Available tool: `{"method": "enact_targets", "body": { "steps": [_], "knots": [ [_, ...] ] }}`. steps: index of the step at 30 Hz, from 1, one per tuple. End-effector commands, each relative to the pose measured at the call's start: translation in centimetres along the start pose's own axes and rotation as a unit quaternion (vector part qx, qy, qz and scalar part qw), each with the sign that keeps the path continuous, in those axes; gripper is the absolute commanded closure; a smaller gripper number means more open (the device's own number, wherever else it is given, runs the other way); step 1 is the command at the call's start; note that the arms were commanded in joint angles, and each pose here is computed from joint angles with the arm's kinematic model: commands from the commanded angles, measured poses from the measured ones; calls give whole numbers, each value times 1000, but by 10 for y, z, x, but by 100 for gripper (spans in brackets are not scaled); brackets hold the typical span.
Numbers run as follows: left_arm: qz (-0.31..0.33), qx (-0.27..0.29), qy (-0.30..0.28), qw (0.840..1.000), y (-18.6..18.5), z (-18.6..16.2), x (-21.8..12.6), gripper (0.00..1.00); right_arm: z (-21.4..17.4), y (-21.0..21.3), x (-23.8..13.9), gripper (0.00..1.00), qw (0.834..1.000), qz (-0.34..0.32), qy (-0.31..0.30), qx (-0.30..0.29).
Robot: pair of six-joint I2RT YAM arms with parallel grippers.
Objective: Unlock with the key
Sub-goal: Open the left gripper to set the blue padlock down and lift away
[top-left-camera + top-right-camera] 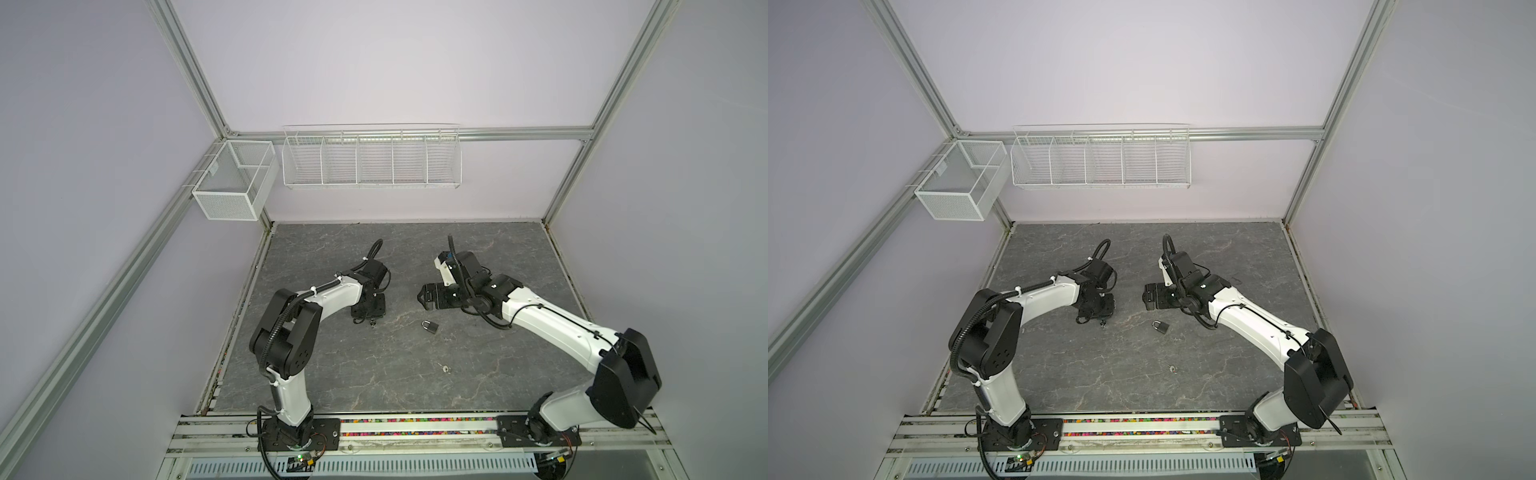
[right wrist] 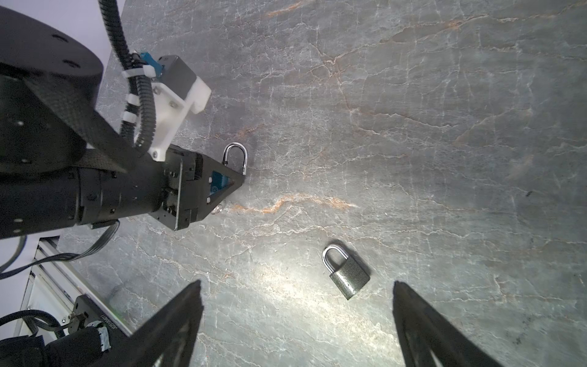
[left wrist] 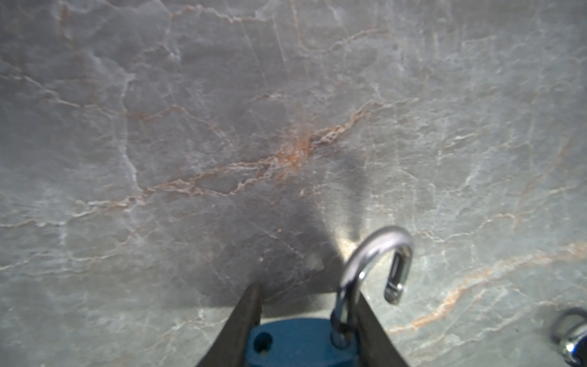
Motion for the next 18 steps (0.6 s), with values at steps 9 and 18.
{"method": "enact_targets", "body": {
  "steps": [9, 18],
  "knots": [
    [15, -14, 2, 1000, 7, 1, -19, 49, -2, -5, -10, 6, 1000, -24, -6, -4],
    [-9, -19, -40, 999, 2, -2, -65, 43, -7, -12, -30, 6, 998, -63, 5, -12]
  ]
}}
Point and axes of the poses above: each gripper's point midway between its finger pads, its own x axis out along the fingers, its own y axis along the line the jaws close on, z = x × y, the point moved 9 cm from there along -x, back along the fingers, and after that the axes turned 14 degrees about x, right-handed, at the moved point
